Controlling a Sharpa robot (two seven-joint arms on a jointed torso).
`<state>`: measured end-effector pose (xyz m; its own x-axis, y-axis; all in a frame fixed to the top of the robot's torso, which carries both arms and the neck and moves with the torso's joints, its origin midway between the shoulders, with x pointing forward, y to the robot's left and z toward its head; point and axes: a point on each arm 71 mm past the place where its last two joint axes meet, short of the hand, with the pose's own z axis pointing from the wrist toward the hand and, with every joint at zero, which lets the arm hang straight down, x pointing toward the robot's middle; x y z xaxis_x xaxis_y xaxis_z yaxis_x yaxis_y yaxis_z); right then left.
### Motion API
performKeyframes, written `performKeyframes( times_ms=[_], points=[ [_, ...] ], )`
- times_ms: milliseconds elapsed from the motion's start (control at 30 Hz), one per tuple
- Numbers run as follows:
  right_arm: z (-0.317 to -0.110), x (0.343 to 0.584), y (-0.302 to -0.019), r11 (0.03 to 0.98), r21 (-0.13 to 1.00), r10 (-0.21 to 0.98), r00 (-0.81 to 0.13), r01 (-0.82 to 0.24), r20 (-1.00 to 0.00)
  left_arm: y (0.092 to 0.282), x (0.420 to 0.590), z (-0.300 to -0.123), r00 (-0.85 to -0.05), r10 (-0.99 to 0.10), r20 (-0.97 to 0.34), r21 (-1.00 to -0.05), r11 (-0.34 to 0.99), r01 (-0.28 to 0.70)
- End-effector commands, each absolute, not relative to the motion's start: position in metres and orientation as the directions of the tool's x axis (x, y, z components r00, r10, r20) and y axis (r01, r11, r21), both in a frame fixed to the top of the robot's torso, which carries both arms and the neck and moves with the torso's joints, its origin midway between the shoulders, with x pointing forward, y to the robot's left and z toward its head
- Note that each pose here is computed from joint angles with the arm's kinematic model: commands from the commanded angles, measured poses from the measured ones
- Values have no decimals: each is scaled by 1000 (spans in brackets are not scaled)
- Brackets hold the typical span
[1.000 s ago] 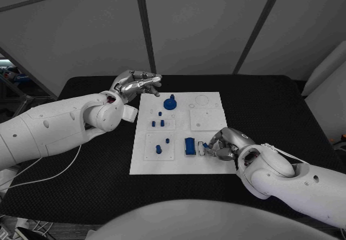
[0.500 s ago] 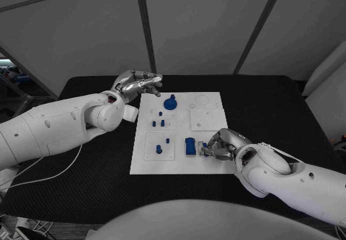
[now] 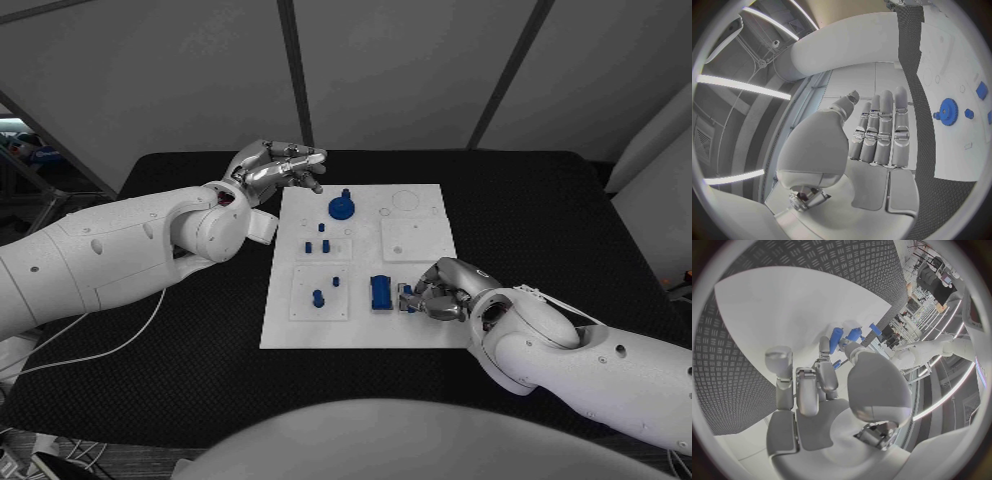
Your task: Assemble the parts on the task board
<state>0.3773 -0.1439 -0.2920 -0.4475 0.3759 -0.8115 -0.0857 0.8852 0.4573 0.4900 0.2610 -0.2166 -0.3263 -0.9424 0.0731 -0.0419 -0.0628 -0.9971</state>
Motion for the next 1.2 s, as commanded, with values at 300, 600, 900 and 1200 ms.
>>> performKeyframes(
  times_ms=[300, 600, 900, 1200],
  points=[
    [-290, 378, -141, 879, 466, 382, -427, -106, -819, 260, 490, -215, -337, -938, 80, -997, -72, -37],
    [-289, 378, -139, 874, 474, 394, -417, -106, -819, 260, 490, -216, -337, -938, 80, -997, -70, -42],
    [-289, 379, -142, 877, 470, 394, -411, -98, -822, 260, 490, -216, -337, -938, 80, -997, -70, -42],
    [-285, 376, -148, 874, 470, 394, -394, -119, -831, 260, 490, -216, -337, -938, 80, -997, -70, -42]
  ],
)
